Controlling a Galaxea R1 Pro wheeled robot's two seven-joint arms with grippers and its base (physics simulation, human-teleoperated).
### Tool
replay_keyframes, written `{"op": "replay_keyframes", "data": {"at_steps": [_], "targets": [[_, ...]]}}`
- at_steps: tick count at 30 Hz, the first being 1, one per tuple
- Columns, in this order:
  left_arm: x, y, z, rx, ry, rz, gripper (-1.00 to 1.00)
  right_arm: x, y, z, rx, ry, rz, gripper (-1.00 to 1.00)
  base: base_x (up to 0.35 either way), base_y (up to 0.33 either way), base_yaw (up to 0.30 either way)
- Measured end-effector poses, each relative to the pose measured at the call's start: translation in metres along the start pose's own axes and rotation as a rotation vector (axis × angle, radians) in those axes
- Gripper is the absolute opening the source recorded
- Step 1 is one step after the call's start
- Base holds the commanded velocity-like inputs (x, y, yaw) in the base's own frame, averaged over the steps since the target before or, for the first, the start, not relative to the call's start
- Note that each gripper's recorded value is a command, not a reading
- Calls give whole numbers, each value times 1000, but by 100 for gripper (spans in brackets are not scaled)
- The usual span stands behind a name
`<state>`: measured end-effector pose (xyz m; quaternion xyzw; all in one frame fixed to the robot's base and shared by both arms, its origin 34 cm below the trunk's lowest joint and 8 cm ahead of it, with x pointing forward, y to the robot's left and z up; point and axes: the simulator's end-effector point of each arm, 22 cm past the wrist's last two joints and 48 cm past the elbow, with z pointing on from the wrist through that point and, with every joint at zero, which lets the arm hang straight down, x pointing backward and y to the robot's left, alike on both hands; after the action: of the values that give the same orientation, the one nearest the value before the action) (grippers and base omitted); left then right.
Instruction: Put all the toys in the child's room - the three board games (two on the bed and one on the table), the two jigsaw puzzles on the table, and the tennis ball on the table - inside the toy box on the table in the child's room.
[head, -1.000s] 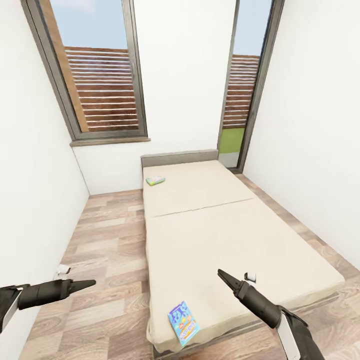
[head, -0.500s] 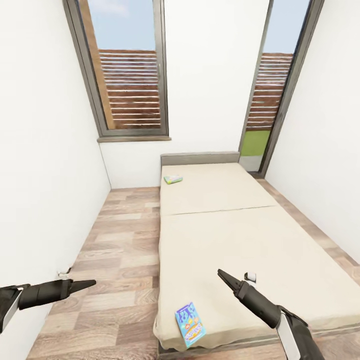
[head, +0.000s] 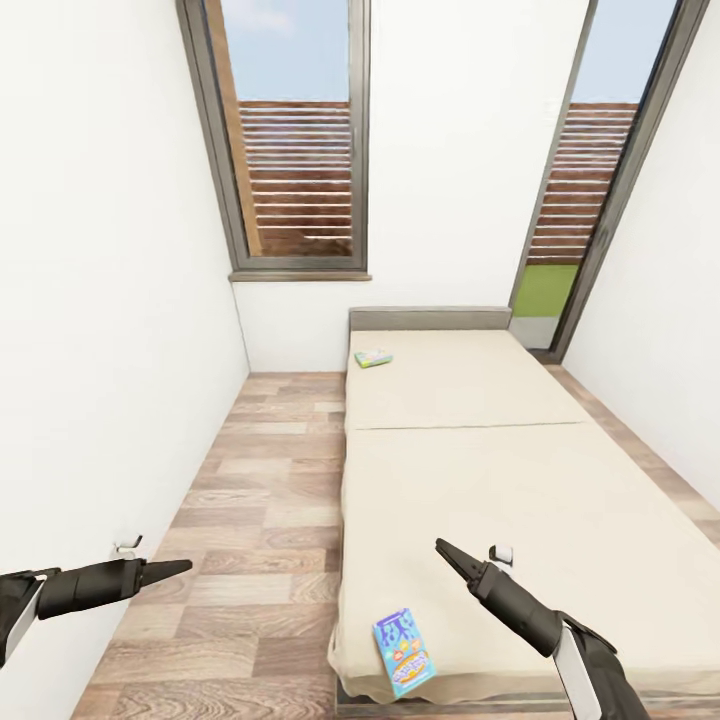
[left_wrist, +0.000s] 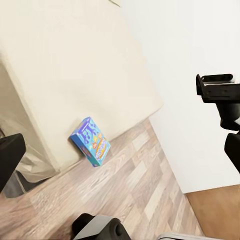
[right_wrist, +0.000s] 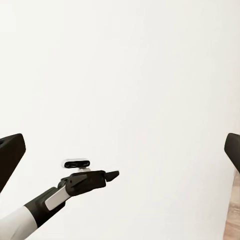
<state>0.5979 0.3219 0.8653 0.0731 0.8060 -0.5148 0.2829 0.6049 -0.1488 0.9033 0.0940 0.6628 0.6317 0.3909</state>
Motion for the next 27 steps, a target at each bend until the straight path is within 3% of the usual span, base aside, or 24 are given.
{"op": "replay_keyframes", "data": {"at_steps": [27], "targets": [[-1,-2,-1,1,-2,4,100,-2,2,-1,-2,-6,-2,100,0,13,-12]]}}
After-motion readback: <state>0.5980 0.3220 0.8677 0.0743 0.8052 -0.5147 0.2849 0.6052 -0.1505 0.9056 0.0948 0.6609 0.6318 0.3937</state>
